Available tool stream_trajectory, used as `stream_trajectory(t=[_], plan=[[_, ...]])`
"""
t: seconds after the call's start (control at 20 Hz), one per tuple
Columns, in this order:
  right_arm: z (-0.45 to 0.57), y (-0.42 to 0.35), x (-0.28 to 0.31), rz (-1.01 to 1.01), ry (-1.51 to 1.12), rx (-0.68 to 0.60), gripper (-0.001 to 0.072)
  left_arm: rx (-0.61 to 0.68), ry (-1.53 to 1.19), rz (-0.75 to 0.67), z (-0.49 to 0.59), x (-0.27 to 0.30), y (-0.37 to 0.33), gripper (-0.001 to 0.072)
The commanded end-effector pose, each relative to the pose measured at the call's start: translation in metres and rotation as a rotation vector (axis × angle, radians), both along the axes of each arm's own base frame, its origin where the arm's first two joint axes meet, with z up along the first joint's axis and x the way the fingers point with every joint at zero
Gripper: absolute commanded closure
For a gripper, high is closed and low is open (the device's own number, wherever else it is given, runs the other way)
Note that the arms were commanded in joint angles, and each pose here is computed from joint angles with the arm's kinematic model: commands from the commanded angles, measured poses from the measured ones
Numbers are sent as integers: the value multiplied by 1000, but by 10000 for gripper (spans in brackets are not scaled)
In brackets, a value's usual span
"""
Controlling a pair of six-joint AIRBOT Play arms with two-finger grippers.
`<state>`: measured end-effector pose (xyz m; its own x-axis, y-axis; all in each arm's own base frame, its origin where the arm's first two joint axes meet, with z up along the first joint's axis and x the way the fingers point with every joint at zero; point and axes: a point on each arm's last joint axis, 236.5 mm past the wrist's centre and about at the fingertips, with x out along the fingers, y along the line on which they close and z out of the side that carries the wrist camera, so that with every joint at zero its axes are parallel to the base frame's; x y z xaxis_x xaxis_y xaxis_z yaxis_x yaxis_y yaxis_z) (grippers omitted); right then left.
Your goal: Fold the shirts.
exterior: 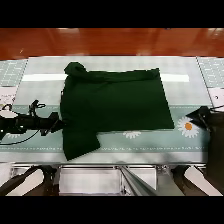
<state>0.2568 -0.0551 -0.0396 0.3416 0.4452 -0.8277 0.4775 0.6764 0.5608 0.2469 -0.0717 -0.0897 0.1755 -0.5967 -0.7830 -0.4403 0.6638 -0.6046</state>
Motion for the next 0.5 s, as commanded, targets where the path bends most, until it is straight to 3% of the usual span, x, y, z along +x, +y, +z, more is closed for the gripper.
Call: stream_trajectory(t=[0.0,0.15,0.45], plan=[[-29,8,-32,-27,130,48,301,4,-11,-2,2,3,1,690],[-29,25,-19,-22,95,166,300,7,-19,-11,2,3,1,689],[-45,40,-15,3,132,256,301,15,-26,-2,1,6,3,690]])
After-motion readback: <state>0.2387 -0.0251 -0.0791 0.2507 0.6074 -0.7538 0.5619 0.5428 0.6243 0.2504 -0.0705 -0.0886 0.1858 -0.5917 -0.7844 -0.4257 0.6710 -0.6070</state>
